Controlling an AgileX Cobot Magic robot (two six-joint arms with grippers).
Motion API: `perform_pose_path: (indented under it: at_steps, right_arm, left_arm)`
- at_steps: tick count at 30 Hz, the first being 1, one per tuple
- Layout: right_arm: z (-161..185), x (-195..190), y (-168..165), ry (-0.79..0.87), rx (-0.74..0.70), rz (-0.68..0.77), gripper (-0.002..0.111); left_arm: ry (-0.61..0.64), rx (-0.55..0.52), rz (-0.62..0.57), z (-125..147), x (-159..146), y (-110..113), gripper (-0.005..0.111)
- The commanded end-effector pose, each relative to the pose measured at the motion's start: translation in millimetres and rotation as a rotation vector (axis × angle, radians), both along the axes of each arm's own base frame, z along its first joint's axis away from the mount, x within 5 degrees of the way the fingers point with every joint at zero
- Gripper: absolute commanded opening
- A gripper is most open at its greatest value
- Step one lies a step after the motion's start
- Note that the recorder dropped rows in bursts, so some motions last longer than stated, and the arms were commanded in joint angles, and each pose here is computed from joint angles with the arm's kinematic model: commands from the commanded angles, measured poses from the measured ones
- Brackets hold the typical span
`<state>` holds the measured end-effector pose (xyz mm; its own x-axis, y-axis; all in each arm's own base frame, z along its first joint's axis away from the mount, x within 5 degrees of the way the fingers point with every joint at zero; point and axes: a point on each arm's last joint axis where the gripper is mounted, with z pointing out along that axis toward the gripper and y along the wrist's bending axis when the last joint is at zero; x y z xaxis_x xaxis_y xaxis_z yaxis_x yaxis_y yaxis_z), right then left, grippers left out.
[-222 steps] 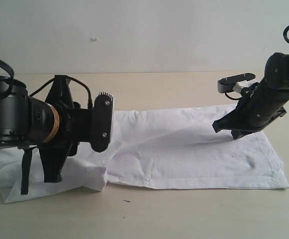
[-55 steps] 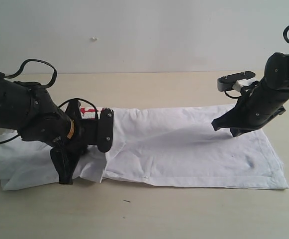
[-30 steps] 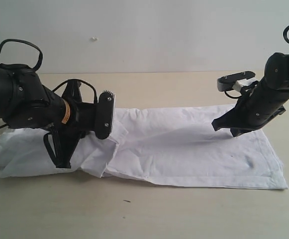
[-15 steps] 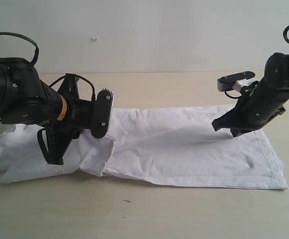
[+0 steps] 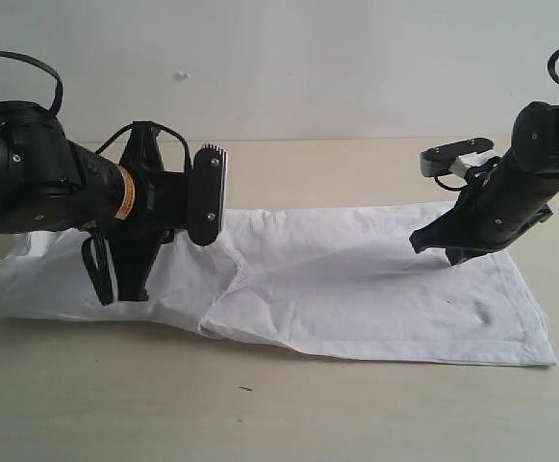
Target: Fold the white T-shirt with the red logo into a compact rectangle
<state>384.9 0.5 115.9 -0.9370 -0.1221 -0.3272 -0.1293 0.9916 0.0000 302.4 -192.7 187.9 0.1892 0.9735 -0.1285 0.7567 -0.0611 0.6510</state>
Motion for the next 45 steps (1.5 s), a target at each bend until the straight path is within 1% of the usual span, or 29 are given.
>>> perform_pose_path:
  at_steps: [1,6,8,9,10,11,12,16,18,19,21,22,24,26,28,29,31,33,37,41,45]
  right_arm:
    - [1.0,-0.4,-0.8,-0.005,-0.004,0.006,0.0]
    - [0.9,-0.8,-0.8,-0.001,-0.004,0.006,0.0]
    - [0.9,-0.8,-0.8,-0.001,-0.004,0.006,0.0]
    - [0.9,-0.8,-0.8,-0.001,-0.004,0.006,0.0]
    - [0.9,-0.8,-0.8,-0.001,-0.004,0.006,0.0]
    - [0.9,-0.8,-0.8,-0.001,-0.004,0.006,0.0]
    - [0.9,-0.8,-0.8,-0.001,-0.004,0.006,0.0]
    - [0.8,-1.0,-0.8,0.001,-0.003,0.006,0.0]
    - [0.9,-0.8,-0.9,-0.001,-0.005,0.008,0.0]
    - [0.9,-0.8,-0.9,-0.001,-0.005,0.008,0.0]
    - [0.9,-0.7,-0.9,-0.003,-0.006,0.007,0.0]
    - [0.9,-0.7,-0.9,-0.003,-0.006,0.007,0.0]
    - [0.9,-0.8,-0.9,-0.001,-0.005,0.008,0.0]
    - [0.8,-1.0,-0.9,0.001,-0.005,0.008,0.0]
    - [0.7,-1.3,-0.8,0.005,-0.005,0.008,0.0]
    - [0.6,-1.5,-0.8,0.007,-0.005,0.008,0.0]
    - [0.6,-1.5,-0.8,0.007,-0.005,0.008,0.0]
    - [0.6,-1.5,-0.8,0.007,-0.005,0.008,0.0]
    - [0.6,-1.7,-0.8,0.009,-0.005,0.008,0.0]
    - [4.6,-1.3,-0.8,-0.005,-0.005,0.008,0.0]
    - [23.2,0.6,-0.7,-0.057,-0.003,0.005,0.0]
  left_arm:
    - [-0.025,-0.065,-0.021,2.7,4.2,-5.3,0.0]
    - [0.022,-0.066,0.033,-11.7,10.9,-0.4,0.001]
    - [0.046,-0.051,0.05,-19.5,12.2,1.4,0.013]
    - [0.05,-0.046,0.053,-21.1,12.3,1.6,0.029]
    - [0.052,-0.045,0.053,-21.8,12.4,1.6,0.036]
    - [0.051,-0.043,0.054,-21.8,12.9,2.5,0.05]
    - [0.051,-0.043,0.054,-21.8,12.9,2.5,0.053]
    - [0.043,-0.054,0.052,-21.2,13.6,1.8,0.054]
    - [0.006,-0.063,0.027,-12.6,13.7,1.2,0.054]
    - [-0.01,-0.085,0.024,-8.2,13.7,0.2,0.054]
    - [-0.034,-0.115,0.052,0.4,18.1,2.4,0.053]
    - [-0.032,-0.141,0.097,2.6,22.2,5.2,0.049]
    - [-0.021,-0.17,0.142,2.1,24.7,8.5,0.042]
    - [-0.001,-0.157,0.167,-4.1,24.9,10.8,0.039]
    - [0.037,-0.102,0.221,-14.7,25.0,15.8,0.041]
    - [0.057,-0.072,0.249,-20.2,24.8,18.5,0.044]
    - [0.079,-0.066,0.273,-24.9,24.4,19.4,0.048]
    - [0.09,-0.074,0.273,-28.1,23.8,17.2,0.053]
    - [0.094,-0.097,0.267,-28.6,23.3,14.0,0.058]
    - [0.071,-0.134,0.252,-19.3,23.0,12.3,0.058]
    - [0.052,-0.221,0.263,-7.2,22.3,9.3,0.058]
